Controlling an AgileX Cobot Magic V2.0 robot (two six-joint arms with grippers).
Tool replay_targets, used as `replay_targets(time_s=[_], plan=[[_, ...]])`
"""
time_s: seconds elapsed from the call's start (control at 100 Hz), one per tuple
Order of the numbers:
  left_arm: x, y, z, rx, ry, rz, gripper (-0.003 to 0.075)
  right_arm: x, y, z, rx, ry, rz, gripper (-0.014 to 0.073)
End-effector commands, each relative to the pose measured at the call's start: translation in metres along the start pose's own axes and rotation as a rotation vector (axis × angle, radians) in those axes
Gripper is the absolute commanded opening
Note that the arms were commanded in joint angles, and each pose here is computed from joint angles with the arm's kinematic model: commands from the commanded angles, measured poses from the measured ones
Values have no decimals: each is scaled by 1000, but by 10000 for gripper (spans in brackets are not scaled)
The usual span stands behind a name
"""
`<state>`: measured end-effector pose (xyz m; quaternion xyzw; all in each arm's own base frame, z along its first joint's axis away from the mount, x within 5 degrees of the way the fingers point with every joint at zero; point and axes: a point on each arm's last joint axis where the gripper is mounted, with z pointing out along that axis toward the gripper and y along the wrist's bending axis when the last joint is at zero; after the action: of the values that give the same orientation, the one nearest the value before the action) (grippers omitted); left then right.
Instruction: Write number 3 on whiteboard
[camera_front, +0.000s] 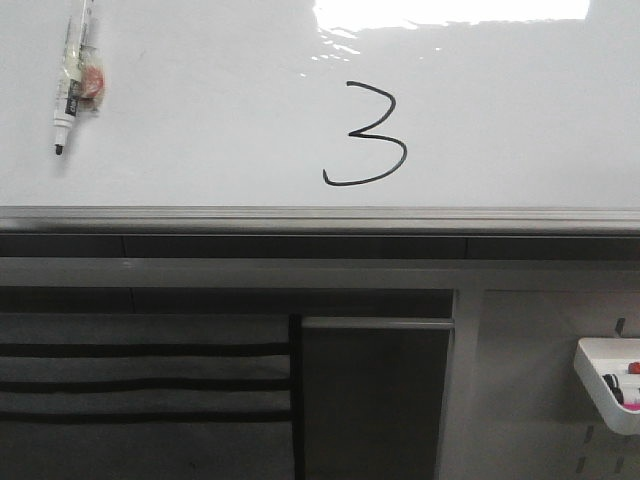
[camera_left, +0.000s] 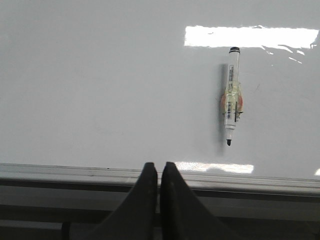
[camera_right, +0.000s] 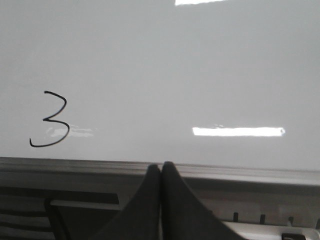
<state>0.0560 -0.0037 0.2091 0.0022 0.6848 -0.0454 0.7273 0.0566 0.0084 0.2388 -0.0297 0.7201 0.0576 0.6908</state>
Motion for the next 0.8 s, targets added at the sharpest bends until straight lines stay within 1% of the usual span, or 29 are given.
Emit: replay_targets(time_s=[0.0, 0.16, 0.25, 0.34, 0.38, 0.41, 0.43, 0.49, 0.62, 0.79], plan=[[-9, -1, -3, 8, -112, -10, -18, 1, -3, 1, 33, -123, 6, -74], [-9, -1, -3, 8, -112, -10, -18, 23, -6, 5, 53, -129, 29, -74], [-9, -1, -3, 8, -112, -10, -18, 26, -7, 4, 56, -152, 41, -74], [-9, -1, -3, 8, -112, -10, -18, 29, -7, -2, 51, -211, 25, -74], [-8, -1, -3, 8, -110, -10, -18, 32, -6, -1, 50, -176, 21, -74], [-8, -1, -3, 8, -110, -10, -18, 32, -6, -1, 51, -176, 23, -74], [-8, -1, -3, 8, -110, -10, -18, 32, -6, -1, 49, -172, 48, -74], [-8, -1, -3, 8, -110, -10, -18, 33, -6, -1, 48, -163, 34, -74], [-8, -1, -3, 8, -110, -10, -18, 33, -6, -1, 51, -164, 43, -74], [-8, -1, -3, 8, -110, -10, -18, 33, -8, -1, 82, -164, 41, -74]])
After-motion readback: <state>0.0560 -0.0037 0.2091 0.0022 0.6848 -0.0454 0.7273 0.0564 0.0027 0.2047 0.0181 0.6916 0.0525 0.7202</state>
